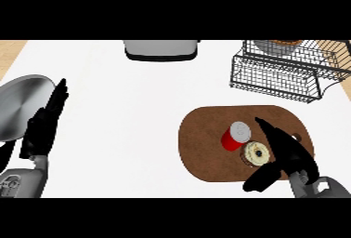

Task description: Pick the cupcake from the cutting board and place it in the tiered basket

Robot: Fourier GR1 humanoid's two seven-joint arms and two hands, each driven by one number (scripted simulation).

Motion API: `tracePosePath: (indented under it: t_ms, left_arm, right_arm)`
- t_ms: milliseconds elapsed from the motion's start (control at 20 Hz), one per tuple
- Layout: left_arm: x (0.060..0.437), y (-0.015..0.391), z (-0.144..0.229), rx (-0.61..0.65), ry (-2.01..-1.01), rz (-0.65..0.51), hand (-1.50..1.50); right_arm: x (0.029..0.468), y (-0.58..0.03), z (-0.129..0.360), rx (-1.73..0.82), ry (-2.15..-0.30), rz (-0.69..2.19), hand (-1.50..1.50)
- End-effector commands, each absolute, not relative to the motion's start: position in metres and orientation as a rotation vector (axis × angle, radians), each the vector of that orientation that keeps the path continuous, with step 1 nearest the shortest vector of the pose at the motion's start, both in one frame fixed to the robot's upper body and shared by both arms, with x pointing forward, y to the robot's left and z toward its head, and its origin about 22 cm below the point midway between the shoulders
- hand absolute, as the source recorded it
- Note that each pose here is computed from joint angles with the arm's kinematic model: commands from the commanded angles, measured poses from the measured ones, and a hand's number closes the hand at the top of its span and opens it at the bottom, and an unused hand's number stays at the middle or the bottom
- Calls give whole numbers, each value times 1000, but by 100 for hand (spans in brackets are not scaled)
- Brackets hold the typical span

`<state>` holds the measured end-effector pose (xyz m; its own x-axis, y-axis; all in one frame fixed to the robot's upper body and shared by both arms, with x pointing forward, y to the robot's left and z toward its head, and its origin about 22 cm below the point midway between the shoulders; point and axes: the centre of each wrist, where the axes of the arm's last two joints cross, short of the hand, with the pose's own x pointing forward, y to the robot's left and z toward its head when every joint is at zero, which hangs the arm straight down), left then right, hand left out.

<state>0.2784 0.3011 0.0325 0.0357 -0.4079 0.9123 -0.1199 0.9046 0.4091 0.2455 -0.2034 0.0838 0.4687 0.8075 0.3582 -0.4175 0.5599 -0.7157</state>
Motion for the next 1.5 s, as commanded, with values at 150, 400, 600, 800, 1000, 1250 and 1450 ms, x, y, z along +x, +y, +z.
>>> tracePosePath:
  t_ms: [150, 400, 600, 800, 1000, 1250, 1450]
  left_arm:
    - [290, 308, 24, 430, -1535, -217, 0]
    - [293, 304, 23, 440, -1546, -231, 0]
    - [283, 287, 25, 437, -1527, -232, 0]
    - [287, 295, 30, 441, -1546, -241, 0]
    - [293, 295, 35, 447, -1547, -226, 0]
    - [269, 298, 36, 442, -1528, -222, 0]
    - [291, 278, 31, 410, -1552, -273, 0]
  right_arm:
    - [266, -189, 75, -586, -653, 810, -150]
    - [269, -203, 58, -553, -637, 810, -150]
    - [273, -207, 51, -461, -571, 896, 150]
    - [268, -186, 52, -567, -668, 1084, 150]
    - [254, -194, 45, -538, -705, 990, 150]
    - [259, -194, 77, -476, -770, 845, 150]
    - [295, -70, 71, -638, -901, 900, 150]
